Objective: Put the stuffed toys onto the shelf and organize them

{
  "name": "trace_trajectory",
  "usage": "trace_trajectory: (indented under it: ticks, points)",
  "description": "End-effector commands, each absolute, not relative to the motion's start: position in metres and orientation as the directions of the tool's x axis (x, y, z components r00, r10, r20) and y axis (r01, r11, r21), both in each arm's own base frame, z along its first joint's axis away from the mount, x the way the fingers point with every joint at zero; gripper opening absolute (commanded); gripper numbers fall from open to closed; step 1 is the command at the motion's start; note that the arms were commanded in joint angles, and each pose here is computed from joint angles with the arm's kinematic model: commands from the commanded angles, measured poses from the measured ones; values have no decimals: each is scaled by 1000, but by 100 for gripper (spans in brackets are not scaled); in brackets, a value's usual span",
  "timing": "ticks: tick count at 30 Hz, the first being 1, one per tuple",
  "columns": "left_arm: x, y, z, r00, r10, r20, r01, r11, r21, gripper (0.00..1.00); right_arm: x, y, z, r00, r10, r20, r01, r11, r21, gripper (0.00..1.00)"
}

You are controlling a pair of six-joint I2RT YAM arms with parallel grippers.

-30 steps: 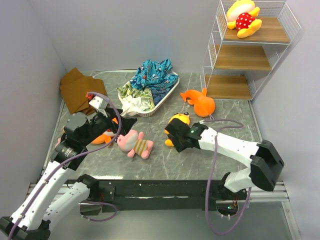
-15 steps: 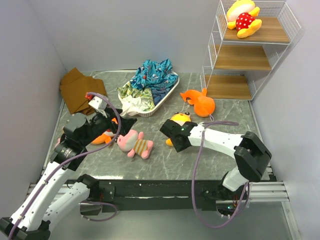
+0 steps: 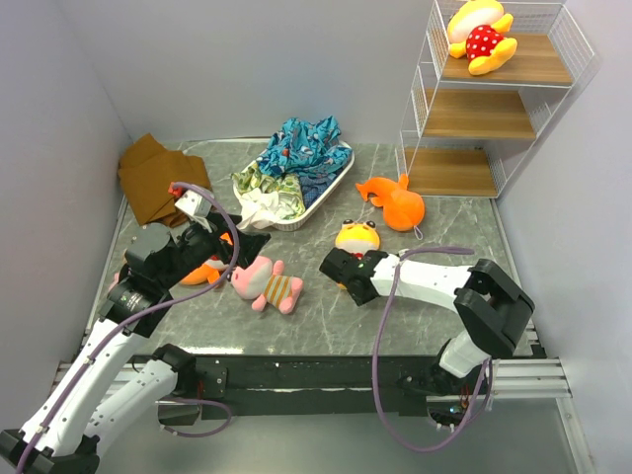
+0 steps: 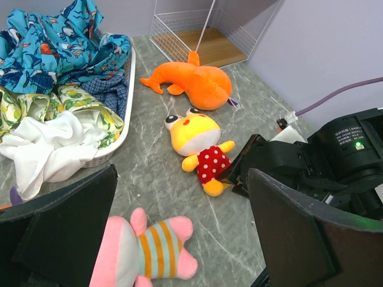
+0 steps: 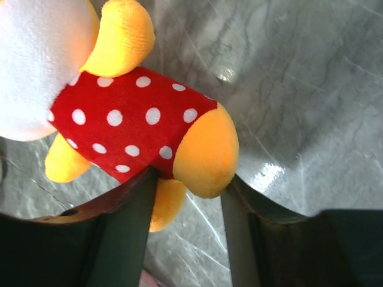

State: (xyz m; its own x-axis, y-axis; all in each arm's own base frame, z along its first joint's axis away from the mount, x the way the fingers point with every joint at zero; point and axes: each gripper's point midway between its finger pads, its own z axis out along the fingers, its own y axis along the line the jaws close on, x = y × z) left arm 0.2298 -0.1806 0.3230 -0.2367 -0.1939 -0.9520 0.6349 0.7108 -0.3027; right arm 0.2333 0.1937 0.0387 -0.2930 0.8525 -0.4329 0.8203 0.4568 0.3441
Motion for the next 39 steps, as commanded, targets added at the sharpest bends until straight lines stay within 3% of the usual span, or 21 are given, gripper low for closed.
trace_trajectory:
  ticks: [1,2,4,6,12,20,24,30,37,39]
  points:
    - [229,-180,333,-196,-200,-960,648,708,-280,96,239,168,39,-212,822,-528,817,445,366,45]
    - [229,-180,332,-198,-199,-960,646,709,-281,96,237,164,35,-212,816,-538,818,449,359,41]
    - [229,-180,333,-195,-201,-960,645,711,-280,97,239,163,36,-214,815,-539,804,460,377,11]
    - [229,-179,333,-193,-202,-960,644,712,-280,96,236,157,35,-220,805,-551,796,475,377,0]
    - [228,-179,333,-191,-203,-960,646,710,-279,96,227,144,75,-230,783,-578,756,518,400,0]
    - [228,-180,333,-193,-202,-960,647,710,-279,96,230,134,180,-247,740,-625,592,626,508,0]
    - [228,-180,334,-191,-203,-960,647,709,-279,96,244,125,247,-219,646,-731,448,732,512,0]
    - [230,-179,332,-194,-200,-960,642,714,-279,97,274,68,359,-37,546,-837,404,774,487,0]
    - [231,-179,331,-193,-198,-961,636,720,-277,96,275,-14,497,342,467,-815,356,739,572,0]
    - [231,-179,330,-196,-197,-961,636,720,-277,96,276,-27,516,385,410,-827,368,754,544,0]
